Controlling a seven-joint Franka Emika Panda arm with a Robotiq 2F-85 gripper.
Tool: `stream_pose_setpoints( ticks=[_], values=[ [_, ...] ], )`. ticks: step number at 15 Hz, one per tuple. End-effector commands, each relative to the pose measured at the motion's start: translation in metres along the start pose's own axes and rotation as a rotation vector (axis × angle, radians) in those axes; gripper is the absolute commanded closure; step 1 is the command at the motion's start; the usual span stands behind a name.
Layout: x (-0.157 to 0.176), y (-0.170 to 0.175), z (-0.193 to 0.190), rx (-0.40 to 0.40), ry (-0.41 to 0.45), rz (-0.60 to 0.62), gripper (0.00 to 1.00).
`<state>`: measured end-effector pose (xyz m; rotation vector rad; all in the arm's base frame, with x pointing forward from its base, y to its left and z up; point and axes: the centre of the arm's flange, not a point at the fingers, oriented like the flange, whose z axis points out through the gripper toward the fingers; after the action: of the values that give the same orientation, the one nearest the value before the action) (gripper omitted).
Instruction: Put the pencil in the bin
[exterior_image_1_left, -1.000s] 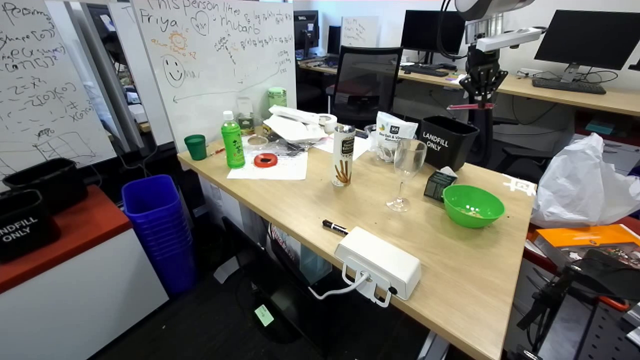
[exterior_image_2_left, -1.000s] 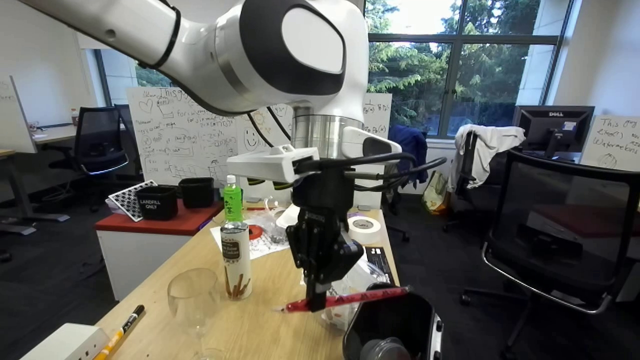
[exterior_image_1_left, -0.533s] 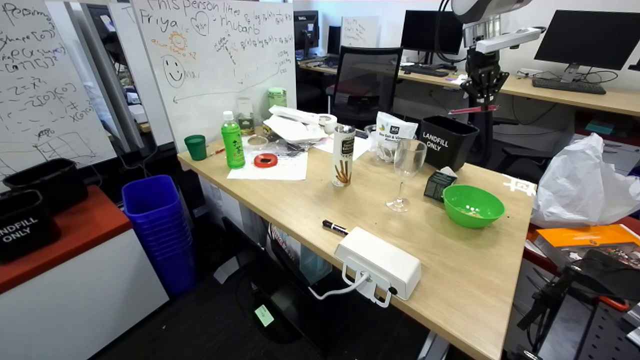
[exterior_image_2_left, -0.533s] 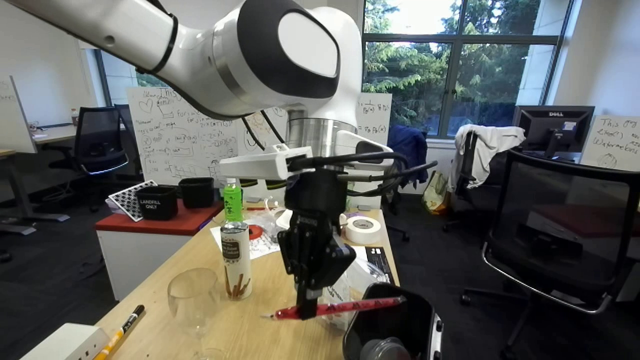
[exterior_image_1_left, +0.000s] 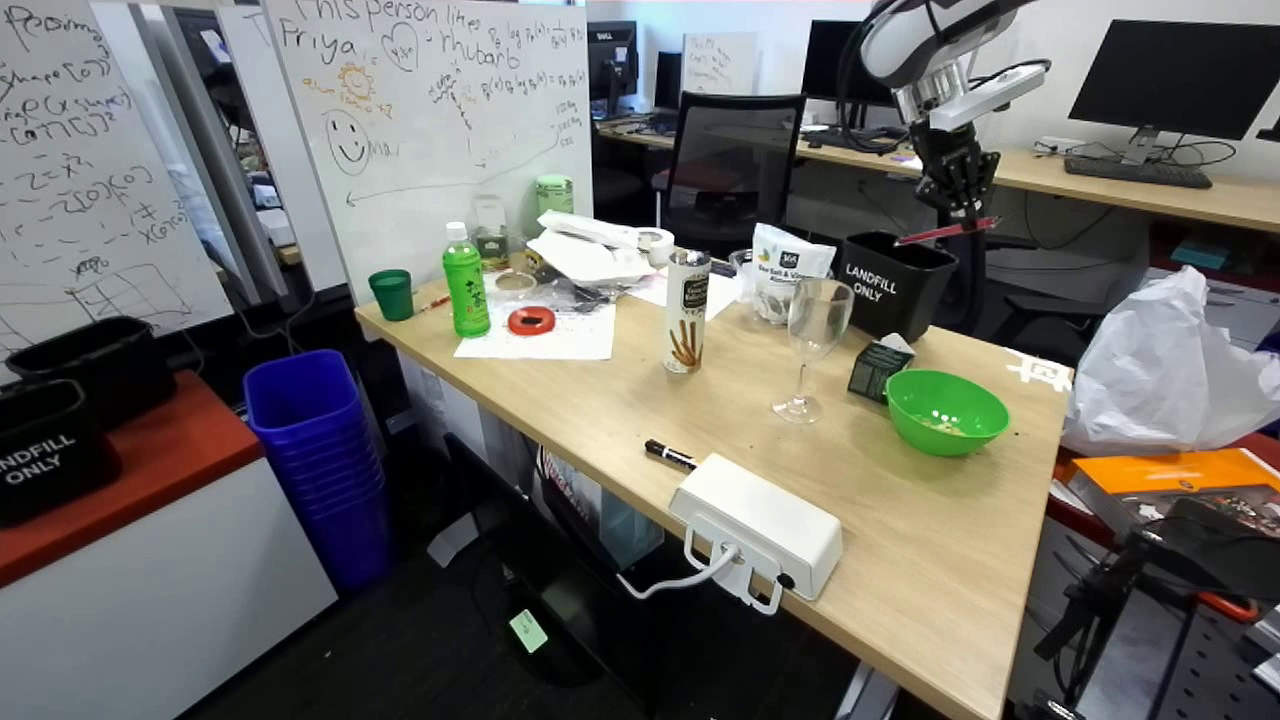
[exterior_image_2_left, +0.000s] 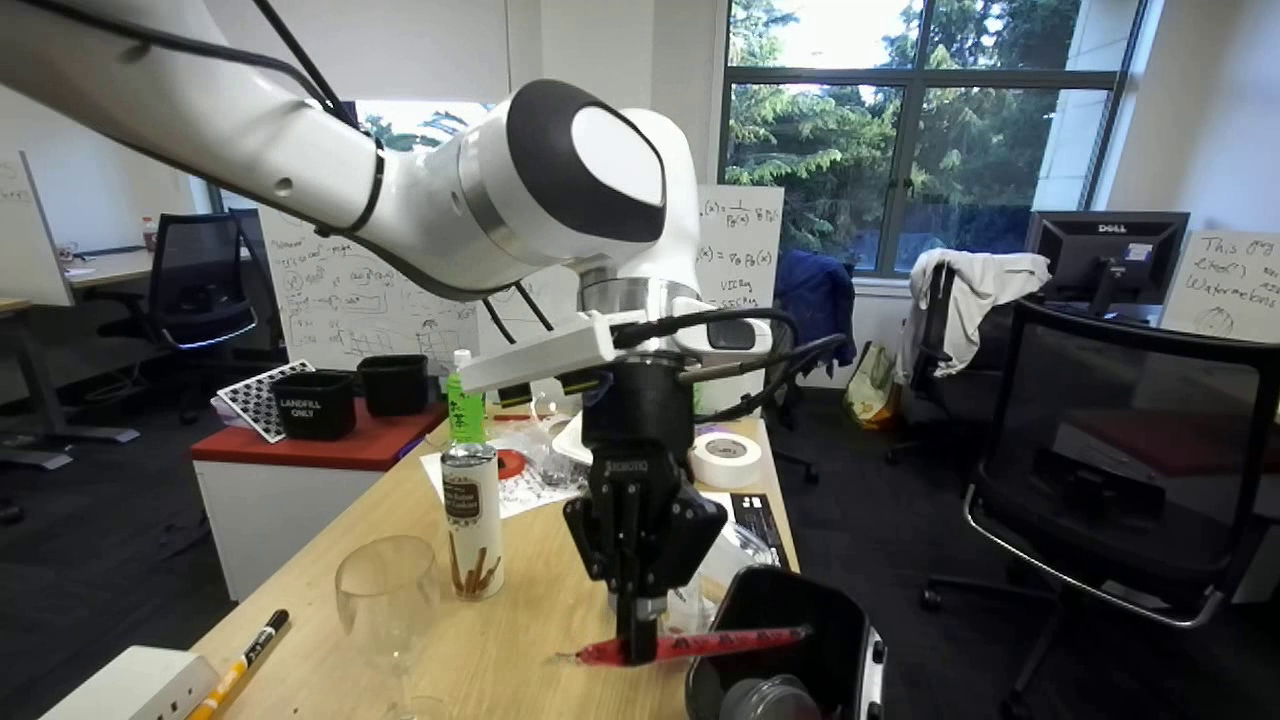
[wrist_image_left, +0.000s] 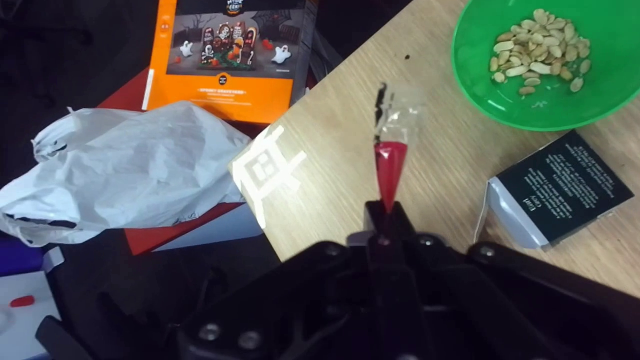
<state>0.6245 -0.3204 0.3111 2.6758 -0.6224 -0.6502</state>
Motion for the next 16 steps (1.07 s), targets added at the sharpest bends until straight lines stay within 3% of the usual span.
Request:
stream_pose_setpoints(
  ticks=[1,9,10,11,16],
  values=[
    [0.033,-0.005,-0.005,-0.103,-0.04,-0.047,1.0],
    [0.061,-0.028,-0.004,-0.276,-0.048,-0.12,1.0],
    [0.064,-0.029,-0.005,-0.29,-0.047,-0.122,0.91],
    [0.067,-0.03,-0.005,-0.304,-0.047,-0.123,0.72],
    [0.076,-0.033,-0.006,-0.314,-0.03,-0.104,0.37]
  ],
)
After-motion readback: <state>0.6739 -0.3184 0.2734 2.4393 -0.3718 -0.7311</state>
